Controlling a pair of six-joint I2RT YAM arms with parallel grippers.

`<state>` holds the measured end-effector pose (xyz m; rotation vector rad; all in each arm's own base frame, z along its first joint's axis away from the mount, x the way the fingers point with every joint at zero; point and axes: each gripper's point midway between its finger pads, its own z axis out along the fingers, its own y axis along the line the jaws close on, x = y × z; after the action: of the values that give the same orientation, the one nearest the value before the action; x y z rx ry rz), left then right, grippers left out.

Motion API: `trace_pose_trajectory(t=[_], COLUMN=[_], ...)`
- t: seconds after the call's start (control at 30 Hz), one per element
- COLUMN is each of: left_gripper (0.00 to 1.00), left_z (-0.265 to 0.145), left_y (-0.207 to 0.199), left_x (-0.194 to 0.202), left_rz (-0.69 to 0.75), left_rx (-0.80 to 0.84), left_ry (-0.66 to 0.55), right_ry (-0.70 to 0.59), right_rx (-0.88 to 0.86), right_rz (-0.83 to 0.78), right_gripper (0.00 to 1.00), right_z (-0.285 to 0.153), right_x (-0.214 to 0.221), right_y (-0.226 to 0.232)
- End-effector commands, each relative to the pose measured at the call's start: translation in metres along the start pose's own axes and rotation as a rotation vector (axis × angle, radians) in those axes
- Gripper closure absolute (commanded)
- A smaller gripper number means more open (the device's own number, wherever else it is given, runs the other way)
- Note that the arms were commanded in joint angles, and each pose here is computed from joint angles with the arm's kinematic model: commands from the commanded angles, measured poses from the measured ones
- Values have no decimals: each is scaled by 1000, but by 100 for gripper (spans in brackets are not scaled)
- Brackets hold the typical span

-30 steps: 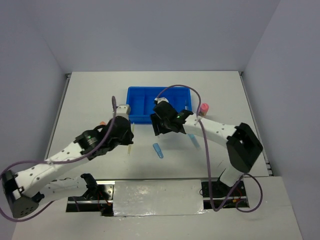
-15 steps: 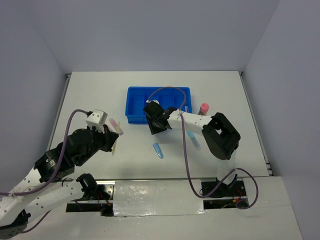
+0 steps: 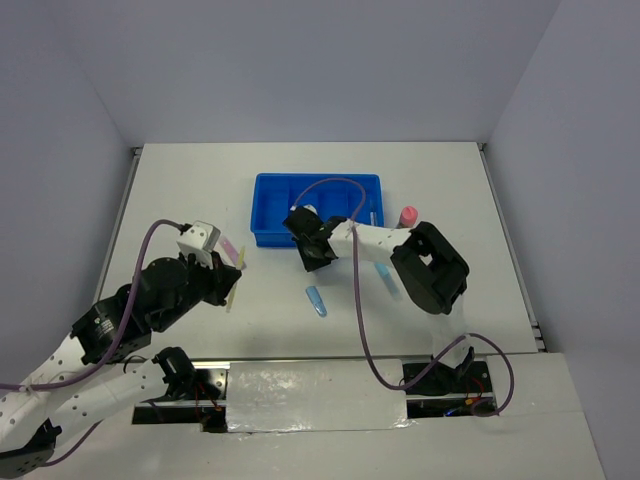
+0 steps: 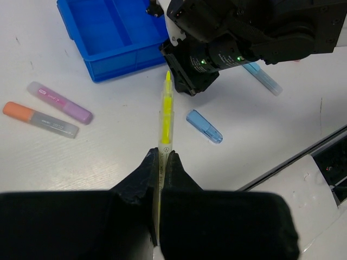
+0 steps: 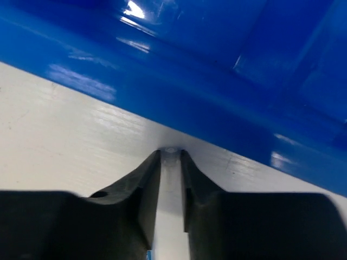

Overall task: Sort the stationery into containers
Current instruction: Pick up the pen cap from the center of the board.

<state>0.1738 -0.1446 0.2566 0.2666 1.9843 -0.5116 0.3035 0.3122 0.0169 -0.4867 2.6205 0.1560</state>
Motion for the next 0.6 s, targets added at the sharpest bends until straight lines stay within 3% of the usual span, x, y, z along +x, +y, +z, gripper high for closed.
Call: trace_pose_trajectory(t=[0.0,0.03,0.07,0.13,0.2,0.33,0.43,0.53,0.57], left_gripper=[100,100,100,100,100,100,100,100,100], left_z=[1,1,2,1,1,-1,1,10,9], left_y=[-8,-8,-8,-11,-15,-29,-44,-66,-78], left_x=[-10,-9,-9,-10,-12,-19,-21,-17,-30], left_rz=[10,11,11,5,-1,-48,-112,-211,-246], left_rx=[38,39,40,52,71,138,210,332,400], left_ry=[-35,-33,-31,-34,-39,-57,-77,-106,-170], right_ry=[17,19,11,-10,-80,-338,-604,-788,-904], right_rx=[-8,-9,-17,-78,-154,-286,-351,-420,-502], right_rz=[-7,-6,-4,7,30,91,210,529,605], right_gripper=[75,79,91,100,100,100,100,100,100], right_z=[9,7,2,-8,-33,-95,-184,-241,-267], right_x=[3,4,2,-3,-18,-71,-114,-120,-131], right_y=[8,8,10,20,28,36,23,-3,-6])
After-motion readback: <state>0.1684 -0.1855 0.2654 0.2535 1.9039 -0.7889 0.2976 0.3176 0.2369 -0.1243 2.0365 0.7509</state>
